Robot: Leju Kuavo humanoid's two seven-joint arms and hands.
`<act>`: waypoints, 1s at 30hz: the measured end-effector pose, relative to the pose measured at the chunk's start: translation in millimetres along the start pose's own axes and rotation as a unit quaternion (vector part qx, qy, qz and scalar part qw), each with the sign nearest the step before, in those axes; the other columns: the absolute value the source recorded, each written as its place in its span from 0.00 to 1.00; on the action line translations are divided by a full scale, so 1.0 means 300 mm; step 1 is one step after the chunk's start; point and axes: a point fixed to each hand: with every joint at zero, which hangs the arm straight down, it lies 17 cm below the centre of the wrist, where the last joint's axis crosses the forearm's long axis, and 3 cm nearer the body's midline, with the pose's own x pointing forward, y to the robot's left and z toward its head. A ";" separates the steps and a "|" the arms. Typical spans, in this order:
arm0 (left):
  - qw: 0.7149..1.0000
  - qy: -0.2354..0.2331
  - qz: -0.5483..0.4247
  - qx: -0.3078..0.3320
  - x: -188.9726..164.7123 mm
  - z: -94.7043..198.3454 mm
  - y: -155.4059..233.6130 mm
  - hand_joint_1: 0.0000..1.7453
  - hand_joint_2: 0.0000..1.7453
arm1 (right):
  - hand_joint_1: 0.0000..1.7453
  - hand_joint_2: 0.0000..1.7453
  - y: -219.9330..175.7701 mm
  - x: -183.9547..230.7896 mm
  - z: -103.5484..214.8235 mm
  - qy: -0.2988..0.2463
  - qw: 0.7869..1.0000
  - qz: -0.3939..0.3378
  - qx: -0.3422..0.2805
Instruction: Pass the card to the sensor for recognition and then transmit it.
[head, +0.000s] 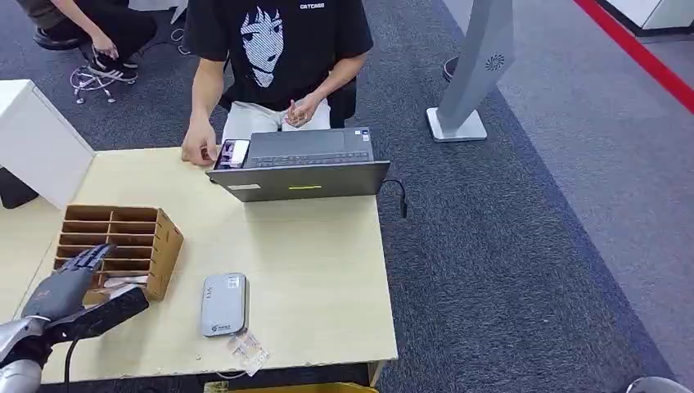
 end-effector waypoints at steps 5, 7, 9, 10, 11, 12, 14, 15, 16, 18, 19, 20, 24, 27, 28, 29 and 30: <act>1.000 0.002 0.002 0.003 -0.001 -0.001 -0.002 0.27 1.00 | 0.00 1.00 0.001 0.000 0.000 0.000 1.000 -0.001 0.000; 1.000 0.002 0.004 0.007 0.001 -0.002 -0.002 0.96 1.00 | 0.00 1.00 0.001 0.000 0.000 -0.001 1.000 -0.002 0.000; 1.000 0.002 0.005 0.009 0.003 -0.003 -0.004 1.00 1.00 | 0.00 1.00 0.000 0.001 0.000 -0.001 1.000 -0.003 0.000; 1.000 0.002 0.006 0.009 0.004 -0.003 -0.005 1.00 1.00 | 0.00 1.00 0.001 0.001 0.001 -0.001 1.000 -0.004 0.000; 1.000 0.002 0.007 0.009 0.005 -0.004 -0.007 1.00 1.00 | 0.00 1.00 0.001 0.001 0.001 -0.002 1.000 -0.006 0.000; 1.000 0.002 0.008 0.010 0.006 -0.004 -0.009 1.00 1.00 | 0.00 1.00 0.003 0.001 0.001 -0.001 1.000 -0.010 0.001; 1.000 0.002 0.009 0.010 0.009 -0.004 -0.014 1.00 1.00 | 0.00 1.00 0.002 0.002 0.001 -0.002 1.000 -0.012 0.001; 1.000 0.003 0.010 0.010 0.008 -0.004 -0.016 1.00 1.00 | 0.00 1.00 0.004 0.002 0.001 -0.002 1.000 -0.014 0.002; 1.000 0.004 0.010 0.010 0.007 -0.005 -0.017 1.00 1.00 | 0.00 1.00 0.004 0.002 0.001 -0.001 1.000 -0.017 0.002; 1.000 0.006 0.012 0.010 0.001 -0.006 -0.016 1.00 1.00 | 0.00 1.00 0.003 0.003 0.001 -0.002 1.000 -0.019 0.002; 1.000 0.007 0.012 0.011 -0.001 -0.006 -0.016 1.00 1.00 | 0.00 1.00 0.003 0.003 0.001 -0.002 1.000 -0.020 0.002; 1.000 0.008 0.012 0.013 -0.004 -0.007 -0.013 1.00 1.00 | 0.00 1.00 0.002 0.005 0.001 -0.004 1.000 -0.021 0.001; 1.000 0.011 0.012 0.013 -0.012 -0.007 -0.013 1.00 1.00 | 0.00 1.00 0.003 0.006 0.001 -0.005 1.000 -0.021 0.002; 1.000 0.013 0.012 0.014 -0.018 -0.006 -0.011 1.00 1.00 | 0.00 1.00 0.006 0.006 0.001 -0.004 1.000 -0.027 0.004; 1.000 0.013 0.012 0.014 -0.020 -0.006 -0.011 1.00 1.00 | 0.00 1.00 0.007 0.007 0.002 -0.004 1.000 -0.028 0.005; 1.000 0.015 0.012 0.013 -0.024 -0.006 -0.011 1.00 1.00 | 0.00 1.00 0.008 0.008 0.002 -0.004 1.000 -0.029 0.005; 1.000 0.016 0.012 0.013 -0.030 -0.004 -0.011 1.00 1.00 | 0.00 1.00 0.009 0.008 0.002 -0.004 1.000 -0.029 0.005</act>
